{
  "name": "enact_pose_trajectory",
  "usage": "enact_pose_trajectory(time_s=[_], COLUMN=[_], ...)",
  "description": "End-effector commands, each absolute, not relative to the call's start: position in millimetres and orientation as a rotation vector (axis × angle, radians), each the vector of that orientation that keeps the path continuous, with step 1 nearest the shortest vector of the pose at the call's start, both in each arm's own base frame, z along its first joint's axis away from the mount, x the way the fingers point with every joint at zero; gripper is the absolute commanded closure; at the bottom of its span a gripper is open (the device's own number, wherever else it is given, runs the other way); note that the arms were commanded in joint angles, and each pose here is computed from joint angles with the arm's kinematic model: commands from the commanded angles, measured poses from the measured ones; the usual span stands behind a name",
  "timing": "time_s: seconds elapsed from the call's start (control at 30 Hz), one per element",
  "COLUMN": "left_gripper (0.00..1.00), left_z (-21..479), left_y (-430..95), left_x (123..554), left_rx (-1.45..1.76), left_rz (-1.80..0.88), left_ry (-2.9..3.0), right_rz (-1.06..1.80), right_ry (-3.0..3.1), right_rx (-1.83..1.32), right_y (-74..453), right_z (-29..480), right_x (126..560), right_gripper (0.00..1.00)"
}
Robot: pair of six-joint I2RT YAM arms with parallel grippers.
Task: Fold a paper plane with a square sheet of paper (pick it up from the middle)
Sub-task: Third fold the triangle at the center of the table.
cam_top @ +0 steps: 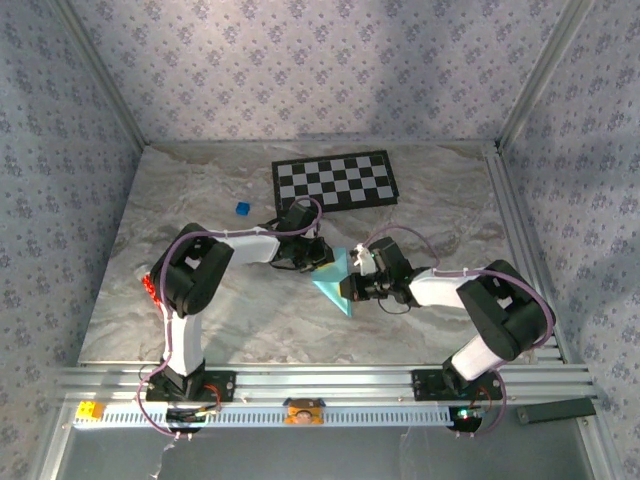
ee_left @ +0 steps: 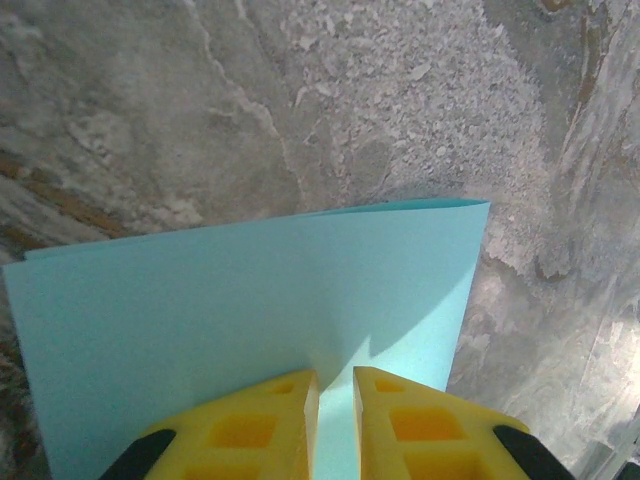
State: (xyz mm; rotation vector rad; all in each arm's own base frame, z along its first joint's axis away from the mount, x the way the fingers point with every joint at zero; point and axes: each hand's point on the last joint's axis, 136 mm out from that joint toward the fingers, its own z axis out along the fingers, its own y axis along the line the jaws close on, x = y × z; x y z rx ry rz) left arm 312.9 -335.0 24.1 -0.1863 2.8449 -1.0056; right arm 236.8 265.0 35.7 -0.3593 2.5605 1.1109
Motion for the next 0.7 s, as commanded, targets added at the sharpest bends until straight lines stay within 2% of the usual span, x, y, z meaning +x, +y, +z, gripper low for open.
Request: enact_pose_trajectory(time_s=[0.0,0.67], left_gripper=[0.82,0.84], left_z=[7.1,6.5], left_y=[-327.9,-327.5], left_x=[306.9,306.8], left_rx=[-0.184,-0.173], left_rz=[-0.945,-0.929], left_ry=[2.908,2.917], right_rz=[1.102,1.094], right_ry=[2.571,2.583], right_rx=[-0.384,-0.382], right_y=[264.8,264.4], right_z=[34.8,30.5], right_x=[241.4,245.3], right_gripper=[0.97,0.97])
